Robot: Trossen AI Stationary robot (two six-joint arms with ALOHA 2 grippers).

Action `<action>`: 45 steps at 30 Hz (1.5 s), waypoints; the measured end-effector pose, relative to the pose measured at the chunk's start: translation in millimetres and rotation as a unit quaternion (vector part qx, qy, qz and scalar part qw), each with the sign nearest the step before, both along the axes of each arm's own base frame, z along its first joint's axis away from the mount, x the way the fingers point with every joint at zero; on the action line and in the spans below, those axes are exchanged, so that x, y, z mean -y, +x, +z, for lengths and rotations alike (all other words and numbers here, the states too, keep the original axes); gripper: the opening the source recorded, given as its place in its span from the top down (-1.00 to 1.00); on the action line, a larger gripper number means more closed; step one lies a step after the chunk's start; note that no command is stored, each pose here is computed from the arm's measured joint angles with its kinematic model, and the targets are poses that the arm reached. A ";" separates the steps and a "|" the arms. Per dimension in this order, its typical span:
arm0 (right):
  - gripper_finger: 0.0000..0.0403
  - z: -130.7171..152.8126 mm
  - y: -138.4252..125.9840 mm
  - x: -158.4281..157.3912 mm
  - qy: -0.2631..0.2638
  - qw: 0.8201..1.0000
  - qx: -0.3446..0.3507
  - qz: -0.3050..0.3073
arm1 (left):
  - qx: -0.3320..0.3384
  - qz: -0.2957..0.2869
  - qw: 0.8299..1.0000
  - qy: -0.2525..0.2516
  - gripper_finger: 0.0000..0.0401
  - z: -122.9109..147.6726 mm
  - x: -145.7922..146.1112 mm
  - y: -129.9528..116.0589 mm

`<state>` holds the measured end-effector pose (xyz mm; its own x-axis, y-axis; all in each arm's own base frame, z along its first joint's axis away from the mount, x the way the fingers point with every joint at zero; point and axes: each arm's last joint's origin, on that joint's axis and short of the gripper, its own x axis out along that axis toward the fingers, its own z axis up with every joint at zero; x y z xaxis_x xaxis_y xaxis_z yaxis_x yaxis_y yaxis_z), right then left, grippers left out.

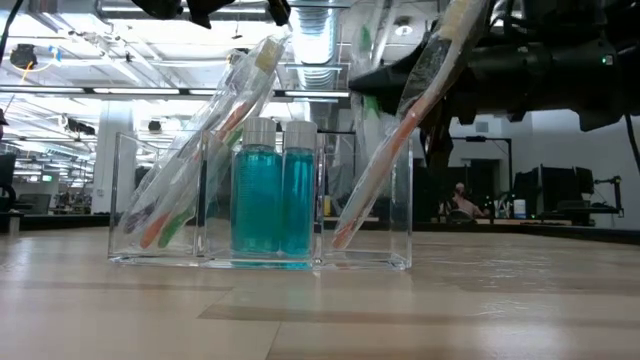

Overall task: Pick & Place toothbrushing station
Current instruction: Put the green toothbrush into the transparent organizer, then put the violet toothbrush into the transparent organizer

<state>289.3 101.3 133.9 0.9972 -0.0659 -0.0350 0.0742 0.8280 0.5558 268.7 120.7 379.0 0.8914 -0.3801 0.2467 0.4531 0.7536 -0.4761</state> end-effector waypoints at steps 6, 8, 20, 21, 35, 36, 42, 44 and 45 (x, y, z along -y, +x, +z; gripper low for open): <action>0.94 -3.6 0.5 1.2 -0.008 1.000 -0.019 0.007 | -0.001 0.000 1.000 -0.001 0.76 -0.2 -0.1 0.1; 0.94 -4.4 0.9 2.4 -0.012 1.000 -0.023 0.008 | -0.002 0.000 1.000 -0.001 0.76 -0.4 -0.1 0.1; 0.94 -9.9 1.3 3.5 -0.023 0.998 -0.050 0.033 | -0.006 0.000 1.000 -0.003 0.76 -1.0 -0.2 0.4; 0.94 -10.6 1.2 3.3 -0.023 0.998 -0.054 0.037 | -0.006 0.000 1.000 -0.003 0.76 -1.1 -0.2 0.4; 0.70 -12.4 1.2 3.4 0.006 0.997 -0.064 0.051 | -0.007 0.000 1.000 -0.004 0.76 -1.3 -0.3 0.5; 0.62 -12.4 1.5 4.3 0.014 0.997 -0.063 0.048 | -0.007 0.000 1.000 -0.004 0.76 -1.3 -0.3 0.5; 0.17 -12.0 1.6 4.5 0.034 0.996 -0.062 0.046 | -0.007 0.000 1.000 -0.004 0.76 -1.3 -0.3 0.5; 0.02 -10.3 1.4 4.6 0.035 0.997 -0.059 0.046 | -0.007 0.000 1.000 -0.004 0.76 -1.3 -0.3 0.5; -0.05 -9.5 1.6 4.9 0.035 0.997 -0.056 0.045 | -0.007 0.000 1.000 -0.004 0.76 -1.3 -0.3 0.5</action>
<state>290.9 96.4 124.5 0.9884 0.0311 -0.1485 0.0660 0.7931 0.6056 269.1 120.9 377.7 0.8951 -0.3776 0.2371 0.4458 0.7497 -0.4890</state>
